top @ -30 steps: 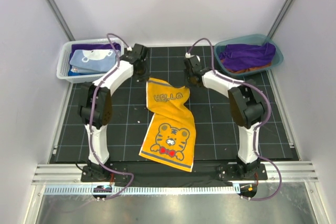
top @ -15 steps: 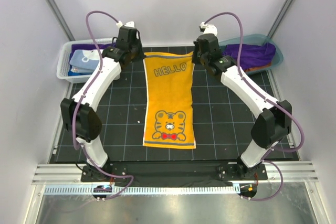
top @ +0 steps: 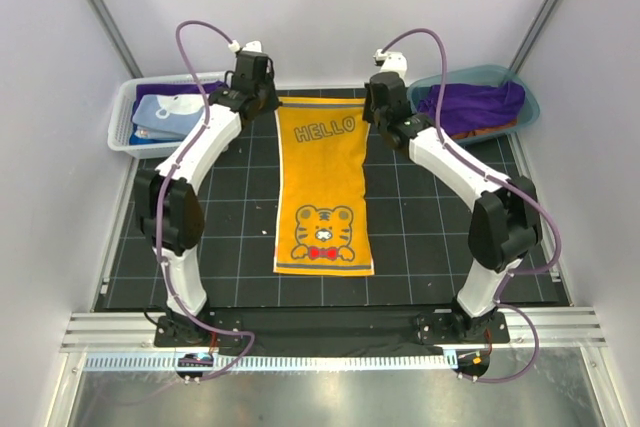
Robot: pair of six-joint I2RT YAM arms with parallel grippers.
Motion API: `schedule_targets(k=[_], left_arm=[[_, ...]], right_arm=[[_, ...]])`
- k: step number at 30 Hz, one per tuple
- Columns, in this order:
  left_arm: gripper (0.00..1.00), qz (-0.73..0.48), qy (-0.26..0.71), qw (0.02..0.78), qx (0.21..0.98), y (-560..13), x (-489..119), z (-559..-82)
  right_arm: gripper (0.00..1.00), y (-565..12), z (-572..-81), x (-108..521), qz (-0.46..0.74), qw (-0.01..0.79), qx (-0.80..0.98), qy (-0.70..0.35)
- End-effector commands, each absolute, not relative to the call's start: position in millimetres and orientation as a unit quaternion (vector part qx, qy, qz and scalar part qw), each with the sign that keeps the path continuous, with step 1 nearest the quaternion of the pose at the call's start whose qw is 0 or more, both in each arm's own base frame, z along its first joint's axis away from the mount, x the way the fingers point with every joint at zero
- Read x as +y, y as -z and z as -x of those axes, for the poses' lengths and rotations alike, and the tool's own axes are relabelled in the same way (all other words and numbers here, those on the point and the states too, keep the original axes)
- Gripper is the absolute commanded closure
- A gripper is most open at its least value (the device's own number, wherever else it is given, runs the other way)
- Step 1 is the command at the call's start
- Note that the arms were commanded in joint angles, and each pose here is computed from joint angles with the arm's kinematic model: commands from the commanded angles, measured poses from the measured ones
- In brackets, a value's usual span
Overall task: Fold and stack the towels
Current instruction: Flatten out the crumpled towel
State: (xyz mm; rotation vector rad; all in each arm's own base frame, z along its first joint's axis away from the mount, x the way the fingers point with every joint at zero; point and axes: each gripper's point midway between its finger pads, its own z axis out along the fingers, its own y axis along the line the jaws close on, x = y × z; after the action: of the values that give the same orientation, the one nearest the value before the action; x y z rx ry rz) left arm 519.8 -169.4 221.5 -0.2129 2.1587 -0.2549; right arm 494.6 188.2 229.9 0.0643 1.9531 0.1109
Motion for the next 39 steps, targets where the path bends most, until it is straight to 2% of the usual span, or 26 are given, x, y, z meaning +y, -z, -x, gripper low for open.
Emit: schedule_targets(k=[1,2,5,7,8,9,11,12,14,16,20,24,29,33,34,35,36,37,39], left_arm=[[1.00,0.097,0.137,0.531,0.831,-290.2,-163.0,-521.2],[1.00,0.089,0.150,0.546,0.820,-314.4,-168.7,-506.0],[1.00,0.074,0.151,0.542,0.824,-321.4,-173.1,-471.4],[1.00,0.059,0.172,0.562,0.807,-354.4,-180.1,-430.5],[1.00,0.050,0.168,0.553,0.815,-343.8,-181.7,-414.8],[1.00,0.034,0.191,0.571,0.798,-370.5,-188.2,-382.4],[1.00,0.013,0.203,0.566,0.799,-367.7,-194.1,-347.2],[1.00,-0.005,0.233,0.578,0.782,-386.1,-199.6,-316.0],[1.00,-0.024,0.263,0.573,0.776,-387.0,-204.7,-282.5],[1.00,-0.045,0.315,0.587,0.745,-413.2,-203.4,-240.2],[1.00,-0.061,0.378,0.600,0.702,-449.4,-188.0,-193.3],[1.00,-0.056,0.391,0.609,0.688,-472.3,-178.6,-182.6],[1.00,-0.026,0.335,0.625,0.705,-471.0,-174.4,-211.0],[1.00,-0.045,0.307,0.598,0.739,-439.7,-204.4,-238.7],[1.00,-0.070,0.334,0.582,0.739,-435.4,-221.4,-235.7],[0.98,-0.074,0.354,0.569,0.739,-430.6,-232.7,-235.5],[0.94,-0.086,0.358,0.542,0.755,-400.3,-247.0,-238.2],[0.89,-0.094,0.392,0.545,0.735,-405.3,-261.1,-238.7],[0.72,-0.106,0.416,0.509,0.746,-366.8,-280.2,-236.4]], right_arm=[[0.99,-312.5,-487.8,172.3,-0.043,0.619,0.782,-0.061],[0.99,-319.1,-480.7,169.1,-0.045,0.620,0.780,-0.067],[0.99,-347.4,-442.5,166.2,-0.042,0.621,0.775,-0.109],[0.99,-356.2,-416.5,164.7,-0.033,0.614,0.777,-0.132],[0.99,-372.0,-392.5,167.5,-0.021,0.617,0.769,-0.168],[0.99,-371.0,-377.3,168.8,-0.009,0.606,0.775,-0.181],[0.99,-388.8,-334.4,173.8,0.015,0.607,0.760,-0.231],[0.99,-387.5,-319.1,175.0,0.022,0.598,0.763,-0.245],[0.99,-395.0,-283.6,179.8,0.042,0.590,0.754,-0.286],[0.99,-423.7,-244.4,171.6,0.055,0.609,0.722,-0.324],[0.99,-474.8,-193.0,158.1,0.065,0.630,0.673,-0.382],[0.99,-494.6,-180.7,156.5,0.067,0.632,0.659,-0.401],[0.99,-479.8,-214.2,164.1,0.053,0.626,0.686,-0.367],[0.99,-459.3,-243.2,177.6,0.058,0.612,0.710,-0.344],[0.99,-456.0,-247.5,178.7,0.059,0.610,0.714,-0.338],[0.99,-451.6,-252.2,178.6,0.058,0.610,0.719,-0.329],[0.99,-447.5,-257.8,180.9,0.058,0.608,0.722,-0.325],[0.99,-443.8,-261.4,181.6,0.058,0.607,0.725,-0.320],[0.99,-437.3,-269.3,183.1,0.057,0.605,0.732,-0.309]])
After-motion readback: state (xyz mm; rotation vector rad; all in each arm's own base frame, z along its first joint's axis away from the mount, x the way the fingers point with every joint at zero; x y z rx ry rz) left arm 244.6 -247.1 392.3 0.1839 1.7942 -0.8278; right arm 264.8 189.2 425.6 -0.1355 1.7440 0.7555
